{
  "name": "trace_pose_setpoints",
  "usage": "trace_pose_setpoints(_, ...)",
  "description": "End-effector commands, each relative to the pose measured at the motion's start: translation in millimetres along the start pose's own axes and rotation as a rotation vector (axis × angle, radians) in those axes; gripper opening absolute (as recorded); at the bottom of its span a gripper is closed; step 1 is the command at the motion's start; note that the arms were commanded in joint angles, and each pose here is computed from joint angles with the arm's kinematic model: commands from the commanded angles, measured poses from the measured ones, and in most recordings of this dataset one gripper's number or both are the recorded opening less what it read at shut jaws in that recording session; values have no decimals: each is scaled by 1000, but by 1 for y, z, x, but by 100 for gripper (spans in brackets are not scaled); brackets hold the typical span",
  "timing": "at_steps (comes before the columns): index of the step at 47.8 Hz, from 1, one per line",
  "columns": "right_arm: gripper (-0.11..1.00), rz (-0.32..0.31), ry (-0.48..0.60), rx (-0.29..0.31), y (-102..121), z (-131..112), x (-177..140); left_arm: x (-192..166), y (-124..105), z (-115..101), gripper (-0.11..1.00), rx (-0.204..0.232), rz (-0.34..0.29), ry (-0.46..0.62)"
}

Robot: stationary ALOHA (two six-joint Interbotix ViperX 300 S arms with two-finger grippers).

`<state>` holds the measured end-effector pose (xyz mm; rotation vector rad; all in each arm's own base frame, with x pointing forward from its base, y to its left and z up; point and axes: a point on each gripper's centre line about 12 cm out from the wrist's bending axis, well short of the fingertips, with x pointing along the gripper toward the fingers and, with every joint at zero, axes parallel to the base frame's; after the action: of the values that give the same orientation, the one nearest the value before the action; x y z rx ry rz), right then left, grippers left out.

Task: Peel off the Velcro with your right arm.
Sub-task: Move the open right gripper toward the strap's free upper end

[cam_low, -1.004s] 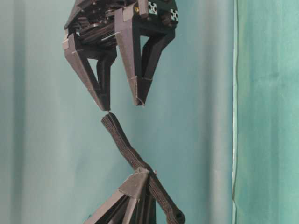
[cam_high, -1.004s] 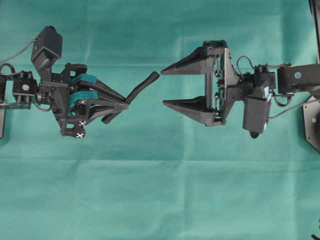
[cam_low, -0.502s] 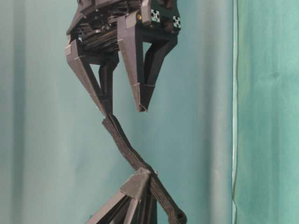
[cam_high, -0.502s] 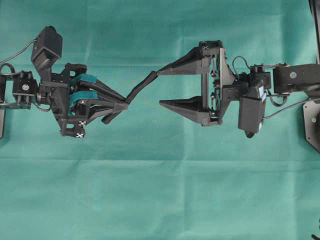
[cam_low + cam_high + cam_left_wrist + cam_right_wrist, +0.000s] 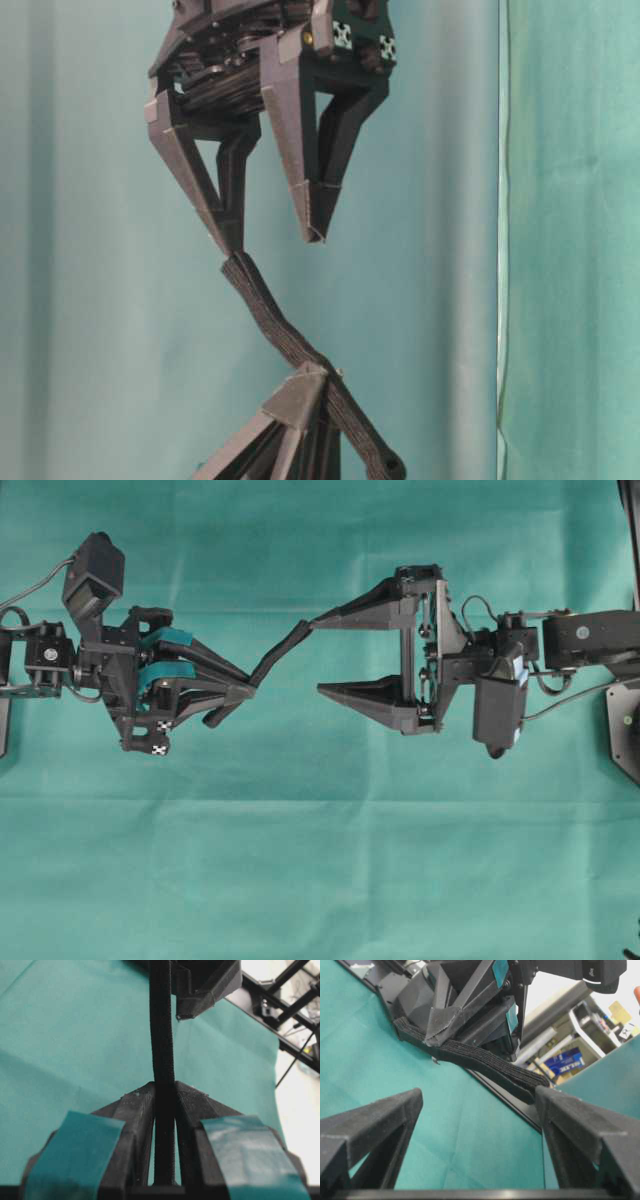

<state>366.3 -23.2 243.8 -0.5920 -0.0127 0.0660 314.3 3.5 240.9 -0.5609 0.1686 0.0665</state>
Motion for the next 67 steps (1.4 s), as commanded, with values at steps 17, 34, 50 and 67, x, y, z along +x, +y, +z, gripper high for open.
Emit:
trace_pose_setpoints(17, 73, -14, -50, 0, -2, 9, 0, -12, -3, 14, 10, -2, -24, -68)
trace_pose_setpoints(34, 73, -17, -55, 0, -2, 10, 0, -11, -2, 12, 10, -2, -23, -67)
trace_pose_setpoints(50, 73, -15, -53, 0, -2, 8, 6, -7, -2, 9, 10, -2, -23, -55)
trace_pose_setpoints(67, 73, -19, -58, -1, -4, 9, 11, -7, -2, 8, 10, -1, -23, -52)
